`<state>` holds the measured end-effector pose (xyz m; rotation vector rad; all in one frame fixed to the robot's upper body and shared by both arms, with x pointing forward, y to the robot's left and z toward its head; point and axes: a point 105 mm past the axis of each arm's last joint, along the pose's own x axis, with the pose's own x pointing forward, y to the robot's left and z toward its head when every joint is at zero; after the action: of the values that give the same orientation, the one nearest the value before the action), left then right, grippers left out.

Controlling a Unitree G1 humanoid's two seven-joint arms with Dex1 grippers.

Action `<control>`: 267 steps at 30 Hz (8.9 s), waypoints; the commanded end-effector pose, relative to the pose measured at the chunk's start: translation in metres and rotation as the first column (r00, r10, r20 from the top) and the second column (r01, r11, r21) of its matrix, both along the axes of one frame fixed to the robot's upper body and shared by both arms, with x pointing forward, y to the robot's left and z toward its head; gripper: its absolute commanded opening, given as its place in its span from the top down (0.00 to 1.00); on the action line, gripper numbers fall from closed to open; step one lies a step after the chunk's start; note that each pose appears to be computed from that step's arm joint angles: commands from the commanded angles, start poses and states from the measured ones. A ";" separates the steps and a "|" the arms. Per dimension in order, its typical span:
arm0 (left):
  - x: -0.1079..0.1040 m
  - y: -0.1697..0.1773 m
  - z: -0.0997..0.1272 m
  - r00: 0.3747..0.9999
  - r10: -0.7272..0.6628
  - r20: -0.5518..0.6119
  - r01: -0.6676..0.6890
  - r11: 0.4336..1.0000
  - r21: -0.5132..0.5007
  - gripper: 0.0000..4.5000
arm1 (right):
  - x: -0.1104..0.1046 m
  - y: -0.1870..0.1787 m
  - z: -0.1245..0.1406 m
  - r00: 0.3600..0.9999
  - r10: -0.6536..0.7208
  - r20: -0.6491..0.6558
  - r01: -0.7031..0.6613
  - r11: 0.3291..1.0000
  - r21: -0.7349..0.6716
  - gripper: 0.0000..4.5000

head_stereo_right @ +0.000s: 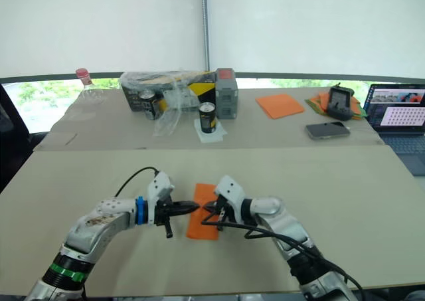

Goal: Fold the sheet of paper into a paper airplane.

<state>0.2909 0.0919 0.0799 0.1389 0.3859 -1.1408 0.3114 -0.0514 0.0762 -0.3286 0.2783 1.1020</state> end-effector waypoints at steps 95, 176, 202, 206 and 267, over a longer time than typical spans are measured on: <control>-0.019 -0.013 -0.037 0.994 -0.090 -0.059 0.095 0.992 0.085 1.00 | -0.116 -0.018 -0.079 0.920 0.355 -0.168 -0.369 0.928 -0.060 0.99; -0.001 -0.116 -0.035 0.921 -0.383 -0.070 0.389 0.902 0.188 1.00 | -0.034 -0.127 0.072 0.911 -0.356 0.210 0.393 0.903 -0.174 0.99; 0.036 -0.001 0.071 0.997 0.031 0.065 -0.025 0.996 -0.091 1.00 | -0.014 -0.106 0.025 0.938 -0.330 0.102 0.346 0.886 -0.308 0.99; 0.031 0.001 0.065 0.998 0.027 0.064 -0.023 0.997 -0.073 1.00 | -0.011 -0.118 0.040 0.930 -0.340 0.140 0.368 0.872 -0.323 0.99; 0.007 -0.020 0.049 0.994 -0.063 0.085 0.063 0.998 0.002 1.00 | -0.053 -0.083 0.021 0.990 -0.137 -0.027 0.105 0.858 -0.504 0.99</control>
<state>0.3010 0.0766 0.1216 0.1953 0.3443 -1.1663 0.2662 -0.1416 0.0967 -0.7409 0.6375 0.8631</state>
